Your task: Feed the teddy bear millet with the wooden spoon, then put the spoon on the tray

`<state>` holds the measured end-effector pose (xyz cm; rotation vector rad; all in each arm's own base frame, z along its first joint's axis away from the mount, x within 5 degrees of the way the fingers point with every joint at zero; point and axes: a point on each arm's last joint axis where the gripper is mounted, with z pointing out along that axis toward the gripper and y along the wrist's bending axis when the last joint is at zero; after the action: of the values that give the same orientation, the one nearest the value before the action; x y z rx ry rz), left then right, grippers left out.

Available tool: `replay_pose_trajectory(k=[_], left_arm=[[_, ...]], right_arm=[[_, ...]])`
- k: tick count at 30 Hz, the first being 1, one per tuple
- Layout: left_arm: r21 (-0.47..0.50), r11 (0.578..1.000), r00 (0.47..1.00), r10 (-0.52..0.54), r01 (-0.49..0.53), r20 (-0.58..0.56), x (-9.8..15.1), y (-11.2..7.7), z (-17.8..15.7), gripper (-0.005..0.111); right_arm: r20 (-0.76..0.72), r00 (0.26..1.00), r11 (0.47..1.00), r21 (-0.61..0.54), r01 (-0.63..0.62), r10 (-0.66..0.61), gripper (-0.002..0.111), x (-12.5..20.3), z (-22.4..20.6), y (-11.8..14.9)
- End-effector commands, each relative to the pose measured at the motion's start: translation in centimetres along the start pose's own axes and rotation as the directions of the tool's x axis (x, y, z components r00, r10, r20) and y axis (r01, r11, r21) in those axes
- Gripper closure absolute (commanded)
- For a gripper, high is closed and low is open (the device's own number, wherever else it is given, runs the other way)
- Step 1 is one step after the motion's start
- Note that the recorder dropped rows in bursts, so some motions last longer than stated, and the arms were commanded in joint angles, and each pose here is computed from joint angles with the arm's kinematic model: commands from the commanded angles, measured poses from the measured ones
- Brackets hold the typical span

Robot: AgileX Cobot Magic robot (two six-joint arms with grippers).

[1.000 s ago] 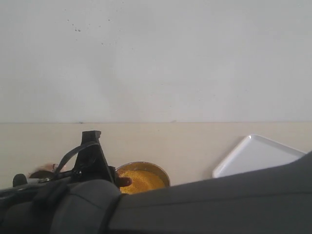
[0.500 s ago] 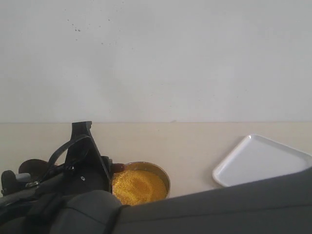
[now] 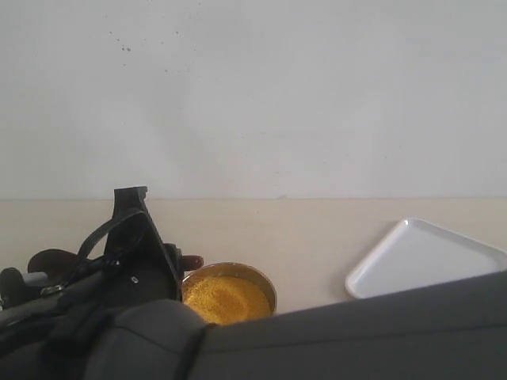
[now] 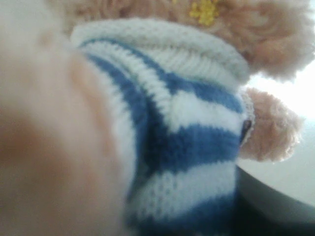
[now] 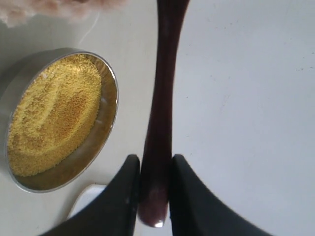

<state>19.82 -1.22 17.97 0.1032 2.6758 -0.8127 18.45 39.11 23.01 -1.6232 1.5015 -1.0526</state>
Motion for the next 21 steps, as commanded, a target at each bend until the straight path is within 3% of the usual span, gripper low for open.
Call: replay_pose_trajectory(k=[1,11,21], left_arm=[[0.012,1.0,1.0,-0.004,0.004,0.012,0.0,-0.2,-0.1,0.101],[0.012,1.0,1.0,-0.004,0.004,0.012,0.0,-0.2,-0.1,0.101],[0.012,1.0,1.0,-0.004,0.004,0.012,0.0,-0.2,-0.1,0.101]], right_arm=[[0.003,0.999,0.999,-0.002,-0.053,0.053,0.109,1.0,-0.7,-1.6],[-0.091,0.941,0.91,-0.237,-0.339,0.327,0.109,6.3,-0.9,-5.5],[-0.239,0.932,0.893,-0.299,-0.337,0.272,0.109,14.1,1.7,-5.9]])
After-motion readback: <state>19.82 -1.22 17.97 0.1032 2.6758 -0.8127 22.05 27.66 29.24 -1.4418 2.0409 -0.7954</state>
